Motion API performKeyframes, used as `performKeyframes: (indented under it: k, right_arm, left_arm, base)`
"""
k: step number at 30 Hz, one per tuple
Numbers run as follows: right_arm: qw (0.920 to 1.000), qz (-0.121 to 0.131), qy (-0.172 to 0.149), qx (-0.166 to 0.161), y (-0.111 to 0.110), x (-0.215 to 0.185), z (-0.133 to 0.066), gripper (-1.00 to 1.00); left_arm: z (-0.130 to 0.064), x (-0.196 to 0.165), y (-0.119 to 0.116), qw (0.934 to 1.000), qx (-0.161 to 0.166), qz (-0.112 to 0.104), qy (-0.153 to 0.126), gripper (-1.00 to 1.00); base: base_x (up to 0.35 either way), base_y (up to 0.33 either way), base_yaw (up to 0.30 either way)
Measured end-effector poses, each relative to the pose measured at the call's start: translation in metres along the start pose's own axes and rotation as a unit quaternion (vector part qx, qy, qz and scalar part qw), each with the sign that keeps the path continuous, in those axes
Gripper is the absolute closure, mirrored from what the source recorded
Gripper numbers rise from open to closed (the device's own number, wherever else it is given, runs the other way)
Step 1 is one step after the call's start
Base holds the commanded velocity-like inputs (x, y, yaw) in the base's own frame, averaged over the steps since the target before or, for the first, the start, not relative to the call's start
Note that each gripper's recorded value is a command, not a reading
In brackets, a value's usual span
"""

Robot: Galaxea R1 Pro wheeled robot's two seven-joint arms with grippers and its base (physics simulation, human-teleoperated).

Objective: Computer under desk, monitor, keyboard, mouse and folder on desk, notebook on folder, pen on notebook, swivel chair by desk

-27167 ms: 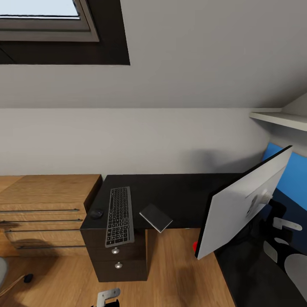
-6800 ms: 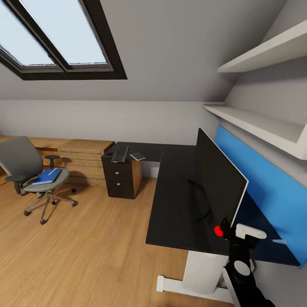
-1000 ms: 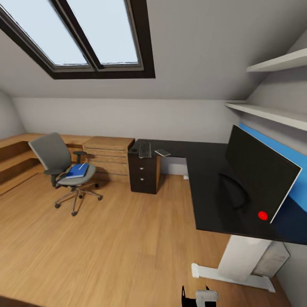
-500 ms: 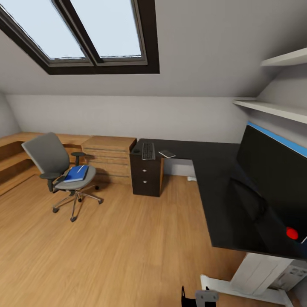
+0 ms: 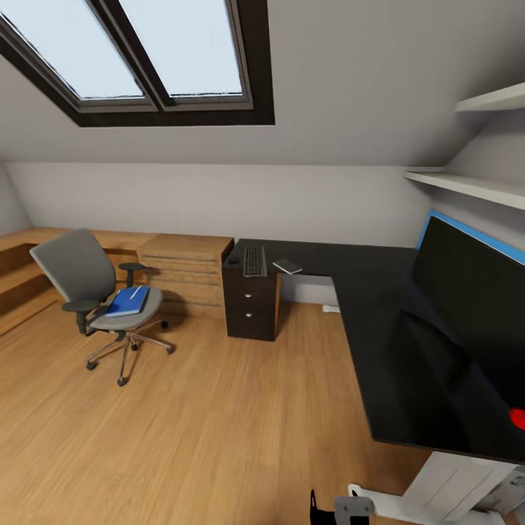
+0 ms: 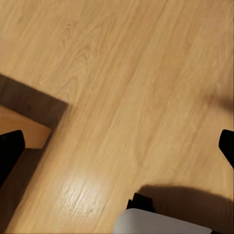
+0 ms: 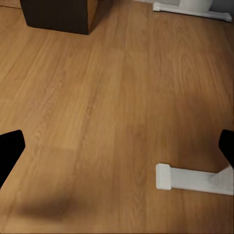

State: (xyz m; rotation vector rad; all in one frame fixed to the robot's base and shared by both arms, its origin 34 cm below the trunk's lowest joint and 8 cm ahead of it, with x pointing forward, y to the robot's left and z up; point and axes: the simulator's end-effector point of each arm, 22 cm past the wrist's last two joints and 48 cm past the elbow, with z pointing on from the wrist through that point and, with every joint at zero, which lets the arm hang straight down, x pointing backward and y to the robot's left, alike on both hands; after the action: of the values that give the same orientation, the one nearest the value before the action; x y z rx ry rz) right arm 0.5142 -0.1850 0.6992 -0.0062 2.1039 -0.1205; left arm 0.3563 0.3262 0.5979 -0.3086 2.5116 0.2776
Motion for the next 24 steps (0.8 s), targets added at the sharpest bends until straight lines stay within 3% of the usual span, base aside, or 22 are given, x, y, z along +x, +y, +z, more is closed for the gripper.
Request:
performKeyframes:
  k: [19,24]
  right_arm:
    - [1.0,-0.001,0.001,0.001,-0.0011,0.0008,0.0,-1.0]
    - [1.0,-0.001,-0.002,0.001,-0.0021,-0.0015,0.0006,-1.0]
  left_arm:
    - [0.0001,0.0004,0.0011,1.0,-0.001,-0.001,0.001,-1.0]
    - [0.0001,0.0008,0.0073,0.9992,-0.016,-0.035,0.004,-1.0]
  base:
    - [0.305,0.174,-0.002]
    - [0.275,0.235,-0.149]
